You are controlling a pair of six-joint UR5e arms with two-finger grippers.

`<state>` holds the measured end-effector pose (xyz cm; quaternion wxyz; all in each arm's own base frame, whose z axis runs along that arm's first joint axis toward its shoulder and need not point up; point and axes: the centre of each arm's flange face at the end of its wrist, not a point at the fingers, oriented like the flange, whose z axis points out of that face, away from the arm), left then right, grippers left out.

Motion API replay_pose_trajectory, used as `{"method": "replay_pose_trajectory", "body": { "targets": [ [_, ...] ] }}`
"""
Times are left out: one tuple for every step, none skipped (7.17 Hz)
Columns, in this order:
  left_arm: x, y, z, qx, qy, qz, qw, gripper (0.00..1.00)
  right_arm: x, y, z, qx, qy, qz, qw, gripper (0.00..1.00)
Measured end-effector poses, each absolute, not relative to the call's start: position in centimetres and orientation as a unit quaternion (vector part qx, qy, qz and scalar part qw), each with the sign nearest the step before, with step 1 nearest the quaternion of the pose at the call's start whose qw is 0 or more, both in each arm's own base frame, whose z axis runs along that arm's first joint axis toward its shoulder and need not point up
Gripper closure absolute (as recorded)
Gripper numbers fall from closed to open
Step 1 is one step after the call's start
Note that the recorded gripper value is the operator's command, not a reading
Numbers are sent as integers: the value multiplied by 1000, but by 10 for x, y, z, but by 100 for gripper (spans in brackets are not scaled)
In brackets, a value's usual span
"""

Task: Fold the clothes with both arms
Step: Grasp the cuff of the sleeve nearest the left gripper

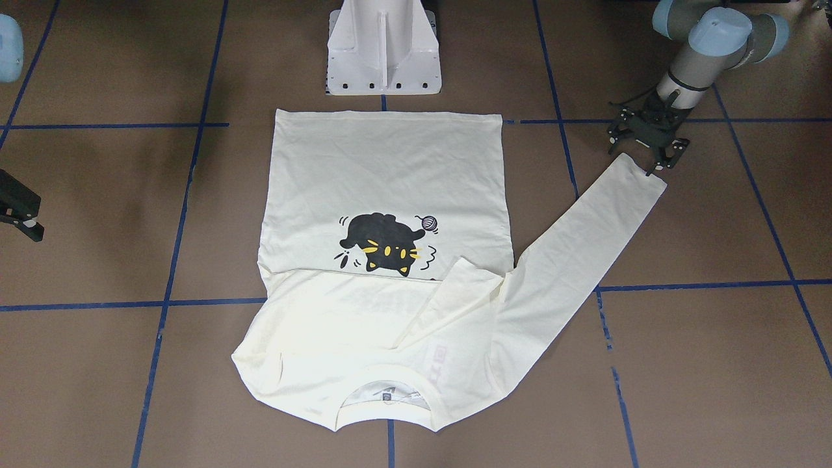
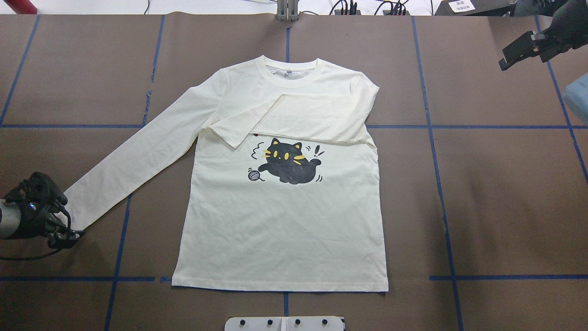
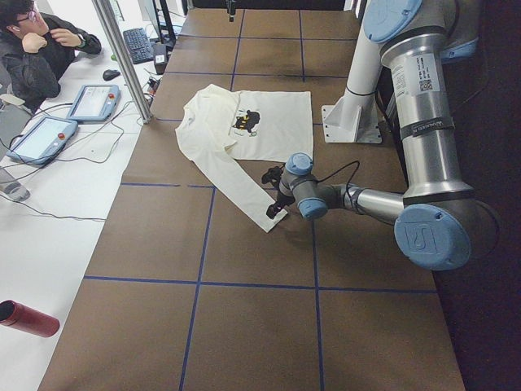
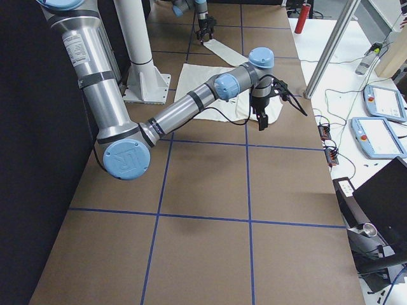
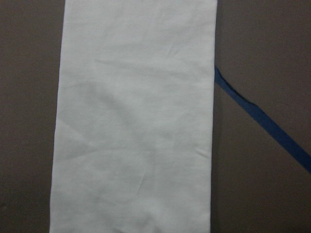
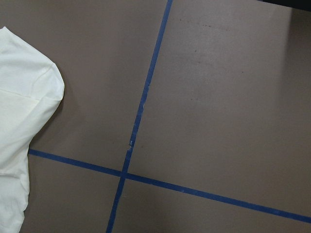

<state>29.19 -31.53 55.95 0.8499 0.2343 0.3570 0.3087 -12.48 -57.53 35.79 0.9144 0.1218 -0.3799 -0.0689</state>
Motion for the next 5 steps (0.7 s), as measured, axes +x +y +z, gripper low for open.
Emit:
{"method": "replay_pose_trajectory", "body": {
  "targets": [
    [292,-315,560,235,355,309,850,17,-125,-575,359,121,-379,-69,915,0],
    [293,-314,560,236,354,309,851,17,-124,-574,361,120,-379,-68,915,0],
    [294,-313,561,236,353,310,851,17,-124,-574,362,119,-379,-68,915,0],
    [295,-312,562,235,353,311,850,17,-124,-573,363,118,-378,-67,916,0],
    [296,-311,562,234,353,313,850,32,-124,-573,365,118,-377,-67,916,0]
  ]
}}
